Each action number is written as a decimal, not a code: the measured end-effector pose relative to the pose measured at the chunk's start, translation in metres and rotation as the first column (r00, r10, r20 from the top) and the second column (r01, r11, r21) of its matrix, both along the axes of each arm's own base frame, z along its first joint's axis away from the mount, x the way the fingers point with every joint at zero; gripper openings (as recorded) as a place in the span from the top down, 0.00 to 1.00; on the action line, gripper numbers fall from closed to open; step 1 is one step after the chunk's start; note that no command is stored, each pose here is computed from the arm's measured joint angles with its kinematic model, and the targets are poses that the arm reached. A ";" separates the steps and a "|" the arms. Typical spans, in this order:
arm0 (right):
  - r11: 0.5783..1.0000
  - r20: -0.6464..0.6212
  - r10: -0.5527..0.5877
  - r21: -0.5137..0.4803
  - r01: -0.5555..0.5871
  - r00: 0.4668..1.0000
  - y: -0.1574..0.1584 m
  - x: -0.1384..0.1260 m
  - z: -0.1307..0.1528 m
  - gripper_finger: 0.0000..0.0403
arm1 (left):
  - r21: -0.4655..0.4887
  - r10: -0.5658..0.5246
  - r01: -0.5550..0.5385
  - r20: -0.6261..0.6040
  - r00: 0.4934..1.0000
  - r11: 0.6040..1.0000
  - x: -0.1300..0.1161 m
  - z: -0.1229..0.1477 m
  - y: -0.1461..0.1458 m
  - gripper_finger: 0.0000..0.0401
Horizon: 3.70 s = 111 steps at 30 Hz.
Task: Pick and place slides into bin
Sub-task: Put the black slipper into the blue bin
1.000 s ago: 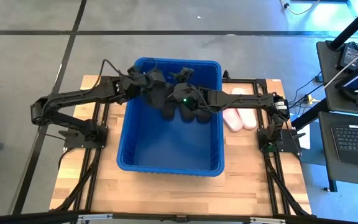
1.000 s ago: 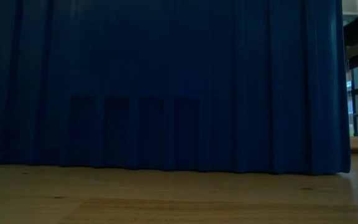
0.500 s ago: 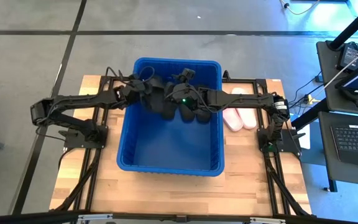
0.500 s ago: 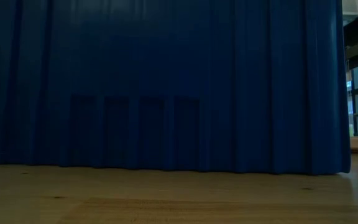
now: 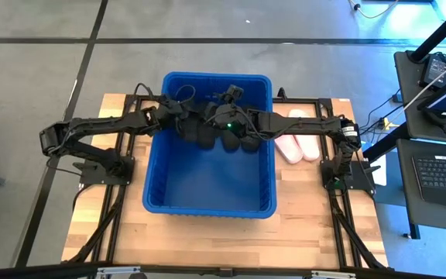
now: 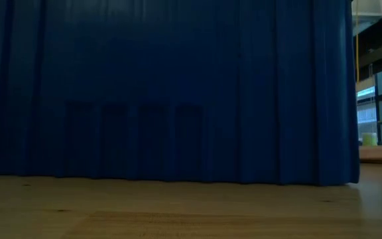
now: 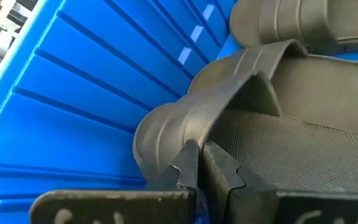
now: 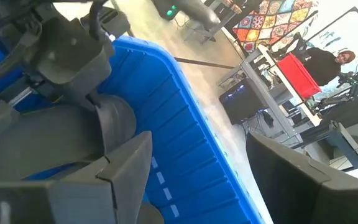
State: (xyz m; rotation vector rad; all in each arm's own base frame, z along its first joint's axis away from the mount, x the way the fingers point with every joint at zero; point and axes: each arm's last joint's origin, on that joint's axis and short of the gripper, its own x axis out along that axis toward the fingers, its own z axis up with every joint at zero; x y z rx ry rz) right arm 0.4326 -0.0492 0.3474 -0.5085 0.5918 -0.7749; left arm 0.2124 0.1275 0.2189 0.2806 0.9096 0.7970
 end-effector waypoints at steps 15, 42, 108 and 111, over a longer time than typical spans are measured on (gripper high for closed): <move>1.000 0.000 0.000 0.000 0.000 1.000 0.000 0.000 0.000 0.35 | 0.016 -0.011 0.011 -0.029 1.000 1.000 0.003 -0.003 0.000 0.78; 1.000 -0.003 0.001 -0.002 -0.001 1.000 0.000 0.000 0.000 0.35 | -0.208 -0.142 0.149 0.050 0.989 0.967 0.015 0.049 -0.008 0.56; 0.991 -0.029 -0.070 0.112 0.073 0.997 -0.002 -0.008 -0.013 0.35 | -0.413 -0.302 0.055 -0.561 0.771 0.909 0.055 -0.053 0.098 0.56; 0.991 -0.030 -0.070 0.112 0.073 0.997 -0.002 -0.008 -0.013 0.35 | -0.375 -0.276 0.043 -0.595 0.755 0.926 0.057 -0.048 0.096 0.56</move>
